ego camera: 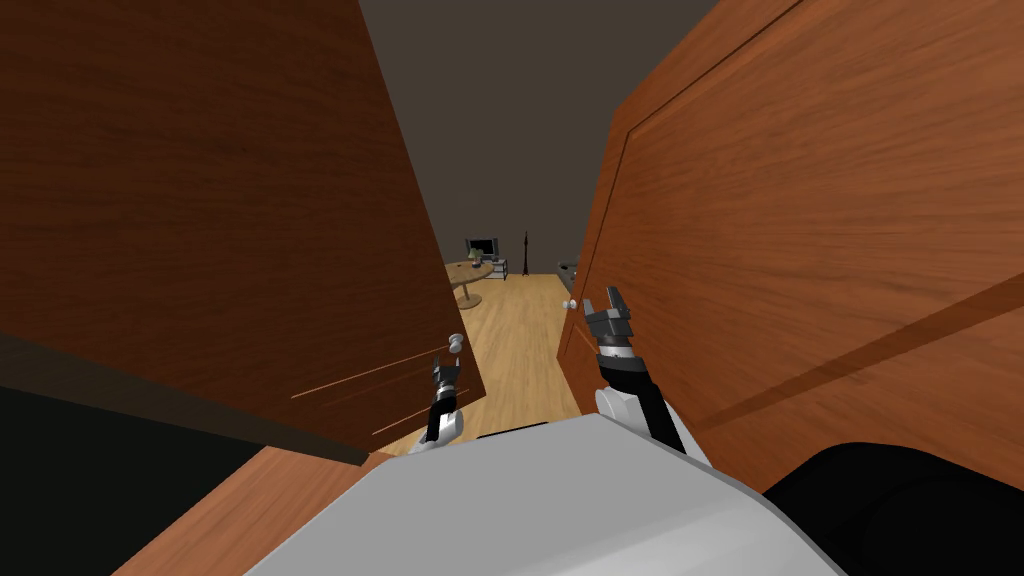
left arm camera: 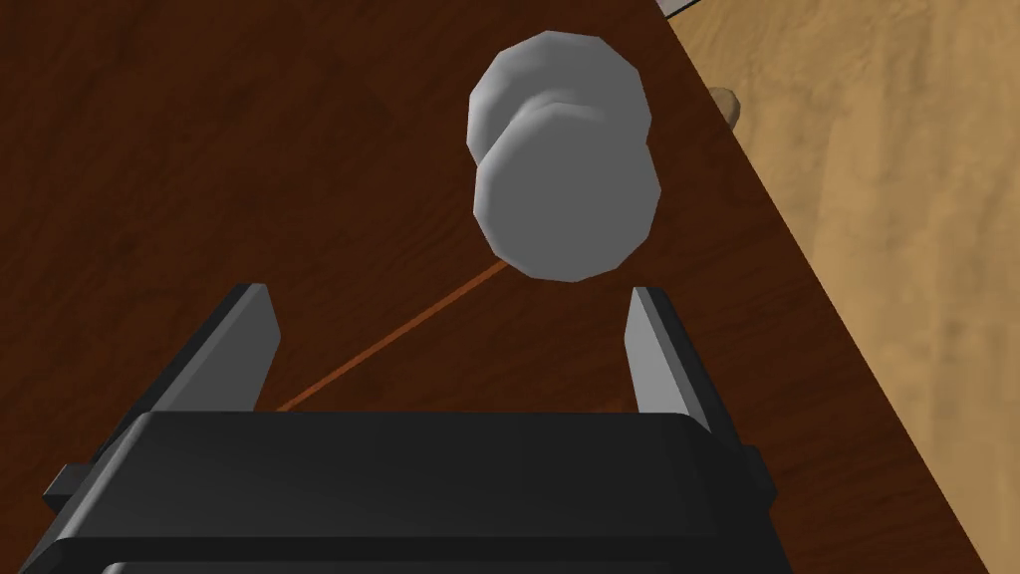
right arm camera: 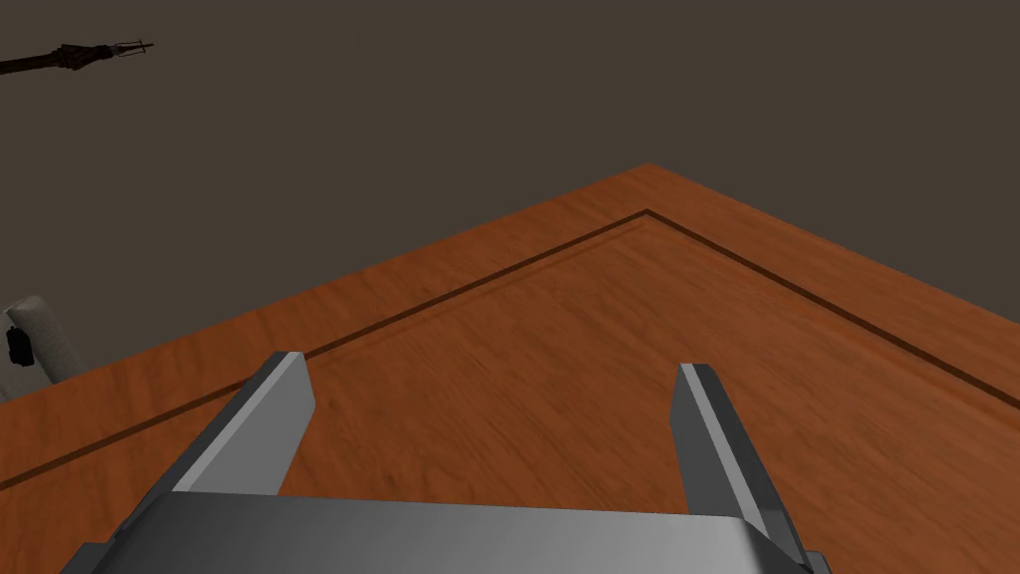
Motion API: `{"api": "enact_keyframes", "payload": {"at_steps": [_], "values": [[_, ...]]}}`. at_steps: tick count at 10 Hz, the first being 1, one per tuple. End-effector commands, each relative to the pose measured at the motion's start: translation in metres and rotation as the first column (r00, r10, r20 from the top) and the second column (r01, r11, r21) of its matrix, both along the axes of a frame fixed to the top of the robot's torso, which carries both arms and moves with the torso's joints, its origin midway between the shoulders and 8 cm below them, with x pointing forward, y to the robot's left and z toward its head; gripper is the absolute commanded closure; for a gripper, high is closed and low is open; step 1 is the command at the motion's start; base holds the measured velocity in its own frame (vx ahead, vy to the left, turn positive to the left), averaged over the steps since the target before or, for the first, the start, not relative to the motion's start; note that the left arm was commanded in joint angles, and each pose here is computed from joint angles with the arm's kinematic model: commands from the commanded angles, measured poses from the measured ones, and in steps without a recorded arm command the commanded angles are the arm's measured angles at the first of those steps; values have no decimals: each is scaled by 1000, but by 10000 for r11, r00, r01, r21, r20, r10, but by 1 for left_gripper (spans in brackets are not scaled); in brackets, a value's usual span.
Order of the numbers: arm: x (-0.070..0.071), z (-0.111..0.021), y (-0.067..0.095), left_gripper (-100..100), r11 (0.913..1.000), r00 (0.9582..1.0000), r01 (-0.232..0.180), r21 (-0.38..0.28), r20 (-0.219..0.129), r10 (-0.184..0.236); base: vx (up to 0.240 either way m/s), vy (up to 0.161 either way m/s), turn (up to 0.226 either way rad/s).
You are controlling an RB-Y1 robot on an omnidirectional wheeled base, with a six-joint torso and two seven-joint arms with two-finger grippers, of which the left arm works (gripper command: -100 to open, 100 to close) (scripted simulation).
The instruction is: Push the door open
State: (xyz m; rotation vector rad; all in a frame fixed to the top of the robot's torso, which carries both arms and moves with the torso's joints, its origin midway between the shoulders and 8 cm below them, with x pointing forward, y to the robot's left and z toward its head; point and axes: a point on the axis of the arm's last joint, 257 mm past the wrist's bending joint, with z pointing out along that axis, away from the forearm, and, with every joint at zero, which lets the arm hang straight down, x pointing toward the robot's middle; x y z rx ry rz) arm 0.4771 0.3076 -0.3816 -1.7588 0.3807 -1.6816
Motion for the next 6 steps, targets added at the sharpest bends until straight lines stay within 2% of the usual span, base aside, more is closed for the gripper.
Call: {"api": "enact_keyframes", "payload": {"at_steps": [1, 2, 4, 5, 6], "values": [[0, -1, -2, -100, 9977, 9999, -39, -675, 150, 49, -44, 13, -39], [0, -1, -2, -100, 9974, 9999, -35, -724, 163, 47, -36, 12, -27], [-1, -2, -7, -100, 9860, 9992, -93, -1665, 365, 156, -53, 7, -64], [-1, -2, -7, -100, 9835, 9991, -80, -1806, 404, 155, -43, 11, -18], [-1, -3, -10, -100, 9729, 9984, -93, -2310, 513, 218, -48, 12, -38]]}}
